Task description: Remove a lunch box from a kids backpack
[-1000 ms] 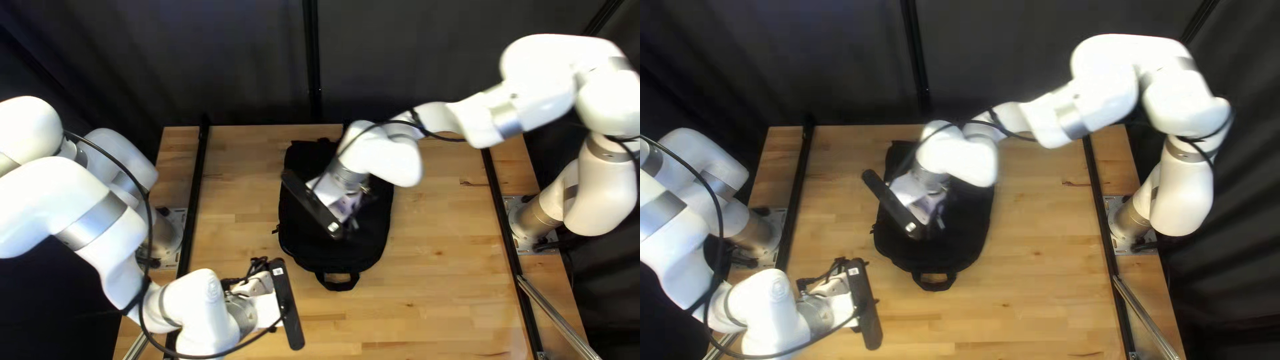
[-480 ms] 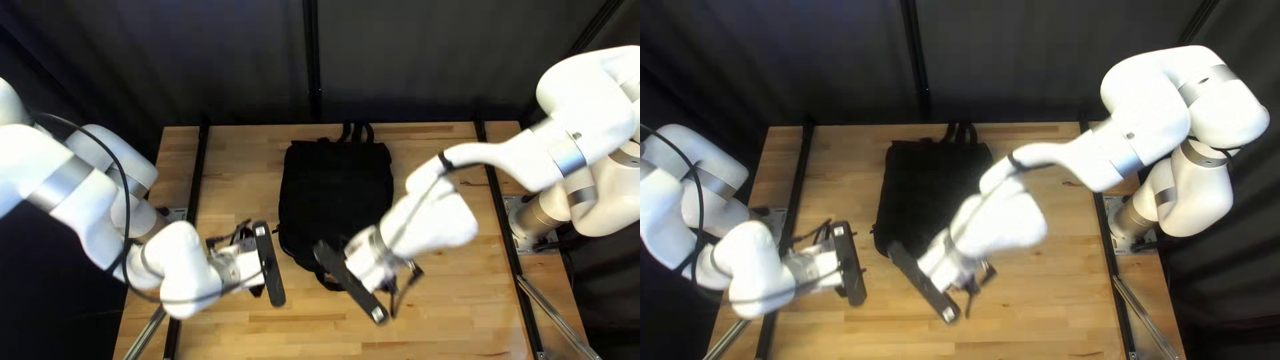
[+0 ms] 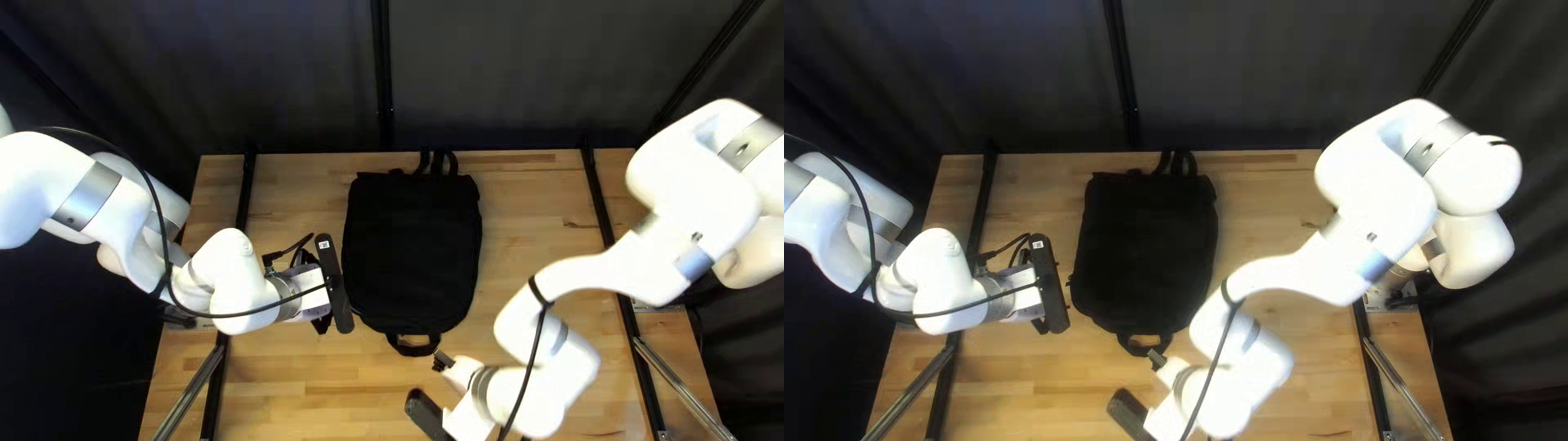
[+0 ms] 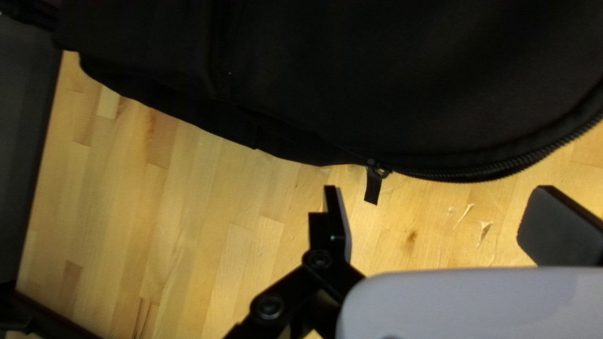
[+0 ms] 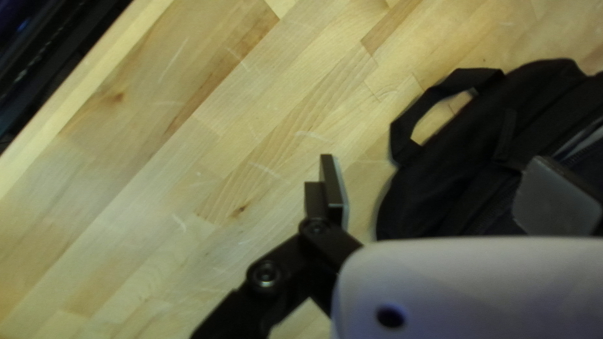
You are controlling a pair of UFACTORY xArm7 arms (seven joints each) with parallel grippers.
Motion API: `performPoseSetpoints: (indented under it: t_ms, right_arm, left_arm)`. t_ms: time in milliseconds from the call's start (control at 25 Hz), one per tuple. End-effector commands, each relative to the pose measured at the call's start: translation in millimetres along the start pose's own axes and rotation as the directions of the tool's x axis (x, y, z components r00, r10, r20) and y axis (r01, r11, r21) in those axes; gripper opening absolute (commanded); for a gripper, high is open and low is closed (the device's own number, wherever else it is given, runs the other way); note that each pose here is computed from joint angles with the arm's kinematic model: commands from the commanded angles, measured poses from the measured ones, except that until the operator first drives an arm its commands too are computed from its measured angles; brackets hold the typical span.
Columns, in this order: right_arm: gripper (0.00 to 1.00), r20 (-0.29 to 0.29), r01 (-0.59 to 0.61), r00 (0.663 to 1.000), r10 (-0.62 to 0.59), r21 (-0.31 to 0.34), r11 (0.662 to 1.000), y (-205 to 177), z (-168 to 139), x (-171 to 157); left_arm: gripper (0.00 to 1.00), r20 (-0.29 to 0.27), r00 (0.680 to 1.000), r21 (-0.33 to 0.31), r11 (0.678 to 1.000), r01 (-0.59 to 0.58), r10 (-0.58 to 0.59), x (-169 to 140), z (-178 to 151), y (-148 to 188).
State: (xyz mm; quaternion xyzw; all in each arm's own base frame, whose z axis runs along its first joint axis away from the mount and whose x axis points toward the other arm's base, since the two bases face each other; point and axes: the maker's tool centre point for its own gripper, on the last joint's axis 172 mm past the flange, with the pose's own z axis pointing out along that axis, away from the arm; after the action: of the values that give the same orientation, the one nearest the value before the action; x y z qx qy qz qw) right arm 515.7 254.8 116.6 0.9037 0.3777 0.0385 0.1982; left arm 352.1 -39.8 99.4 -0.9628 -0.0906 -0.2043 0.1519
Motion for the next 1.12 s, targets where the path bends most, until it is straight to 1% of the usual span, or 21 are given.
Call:
performPoseSetpoints:
  t_ms: [40, 80, 120, 280, 440, 680, 920, 960, 1080, 1120]
  right_arm:
    - [1.00, 0.026, -0.013, 1.000, 0.013, 0.008, 1.000, 10, 19, 9]
    - [1.00, 0.027, -0.015, 1.000, 0.015, 0.010, 1.000, 14, 23, 10]
    - [1.00, 0.026, -0.017, 1.000, 0.016, 0.011, 1.000, 16, 26, 10]
    - [1.00, 0.028, -0.025, 0.999, 0.025, 0.010, 1.000, 28, 41, 16]
    - [1.00, 0.035, -0.028, 0.999, 0.028, 0.002, 1.000, 33, 47, 14]
    - [1.00, 0.046, -0.027, 0.999, 0.026, 0.008, 1.000, 44, 60, 13]
    - [1.00, 0.038, -0.020, 0.999, 0.019, 0.024, 1.000, 53, 74, 13]
    - [0.90, 0.035, -0.017, 0.999, 0.016, 0.026, 1.000, 55, 76, 12]
    - [0.82, 0.032, -0.011, 0.999, 0.010, 0.033, 0.999, 58, 80, 10]
    - [0.77, 0.032, -0.009, 0.999, 0.008, 0.034, 0.999, 59, 81, 10]
  left_arm:
    - [0.13, 0.006, 1.000, -0.029, 1.000, 0.002, -0.002, 4, 1, 2]
    - [0.04, 0.008, 1.000, -0.035, 0.999, 0.000, 0.001, 5, 1, 3]
    - [0.00, 0.008, 1.000, -0.038, 0.999, -0.002, 0.003, 6, 0, 4]
    - [0.00, 0.006, 1.000, -0.049, 0.999, -0.018, 0.018, 13, -8, 5]
    - [0.00, 0.001, 0.999, -0.050, 0.998, -0.034, 0.034, 21, -20, 6]
    - [0.00, 0.008, 0.999, -0.056, 0.998, -0.042, 0.042, 31, -22, 11]
    - [0.00, 0.008, 0.999, -0.058, 0.997, -0.042, 0.043, 31, -23, 12]
    - [0.00, 0.007, 0.999, -0.058, 0.997, -0.043, 0.043, 31, -23, 12]
    - [0.00, 0.007, 0.999, -0.058, 0.997, -0.046, 0.046, 32, -23, 13]
    - [0.00, 0.006, 0.999, -0.058, 0.997, -0.047, 0.047, 32, -23, 14]
